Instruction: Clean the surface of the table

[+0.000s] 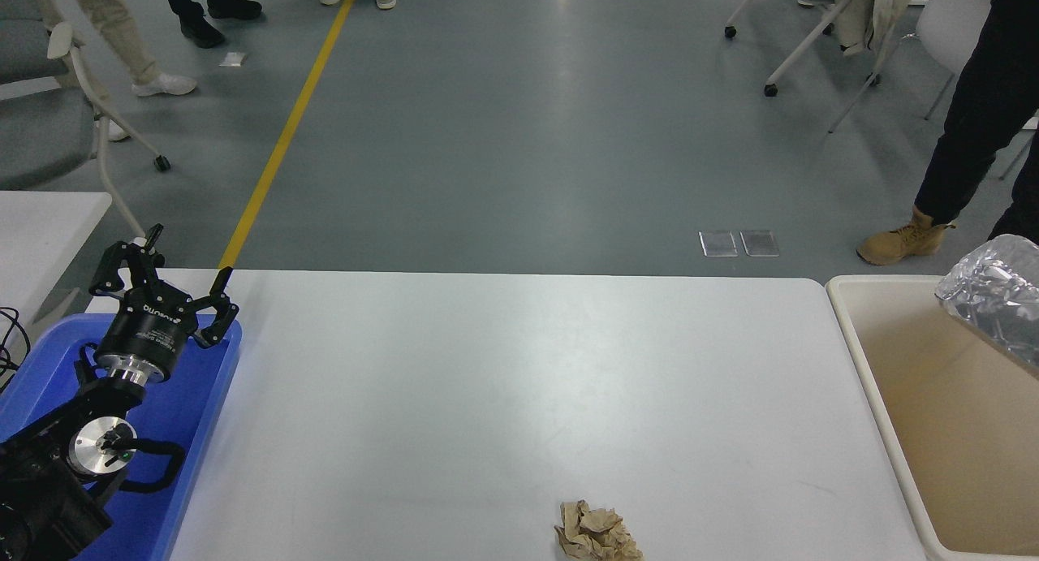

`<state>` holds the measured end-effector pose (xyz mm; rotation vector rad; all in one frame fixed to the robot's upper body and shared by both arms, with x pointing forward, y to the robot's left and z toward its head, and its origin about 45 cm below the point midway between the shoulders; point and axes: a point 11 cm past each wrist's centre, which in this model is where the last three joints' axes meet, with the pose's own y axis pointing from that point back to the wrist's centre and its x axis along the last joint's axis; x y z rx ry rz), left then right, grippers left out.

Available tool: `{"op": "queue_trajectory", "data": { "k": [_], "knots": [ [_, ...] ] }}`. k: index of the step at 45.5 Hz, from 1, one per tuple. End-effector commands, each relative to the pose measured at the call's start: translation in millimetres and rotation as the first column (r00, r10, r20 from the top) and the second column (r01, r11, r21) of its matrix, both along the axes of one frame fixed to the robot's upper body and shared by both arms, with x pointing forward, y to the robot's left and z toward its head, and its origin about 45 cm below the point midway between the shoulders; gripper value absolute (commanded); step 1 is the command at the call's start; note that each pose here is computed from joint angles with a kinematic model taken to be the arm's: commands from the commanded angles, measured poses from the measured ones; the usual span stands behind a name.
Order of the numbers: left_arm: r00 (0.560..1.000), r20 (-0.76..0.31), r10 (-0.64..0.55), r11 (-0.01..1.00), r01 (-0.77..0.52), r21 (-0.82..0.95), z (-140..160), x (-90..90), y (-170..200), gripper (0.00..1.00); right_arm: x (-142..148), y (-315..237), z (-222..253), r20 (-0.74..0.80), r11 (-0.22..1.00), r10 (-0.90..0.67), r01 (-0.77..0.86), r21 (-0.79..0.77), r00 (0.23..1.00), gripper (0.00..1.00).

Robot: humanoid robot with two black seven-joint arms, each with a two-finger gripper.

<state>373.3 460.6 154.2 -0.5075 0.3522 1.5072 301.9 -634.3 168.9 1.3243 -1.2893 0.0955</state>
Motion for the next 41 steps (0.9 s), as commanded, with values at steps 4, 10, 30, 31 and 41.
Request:
{"op": "queue_trajectory", "data": {
  "k": [4, 10, 30, 31, 41],
  "knots": [
    [1.000, 0.000, 0.000, 1.000, 0.000, 0.000, 0, -0.2, 0, 1.00, -14, 8, -32, -0.039, 0.994, -0.105, 0.106, 0.020, 0.994, 0.00],
    [1.000, 0.001, -0.001, 1.000, 0.001, 0.000, 0, 0.0, 0, 1.00, -18, 4, -36, -0.044, 0.985, -0.169, 0.170, 0.003, 0.985, 0.00],
    [1.000, 0.001, -0.001, 1.000, 0.001, 0.000, 0, 0.0, 0, 1.00, -28, 22, -69, -0.106, 0.968, -0.251, 0.252, 0.002, 0.962, 0.00],
    [1.000, 0.001, -0.001, 1.000, 0.001, 0.000, 0, 0.0, 0, 1.00, -27, 23, -70, -0.105, 0.968, -0.249, 0.250, 0.003, 0.963, 0.00],
    [1.000, 0.000, 0.000, 1.000, 0.000, 0.000, 0, 0.0, 0, 1.00, -28, 41, -90, -0.115, 0.970, -0.239, 0.243, 0.026, 0.964, 0.00]
  ]
}}
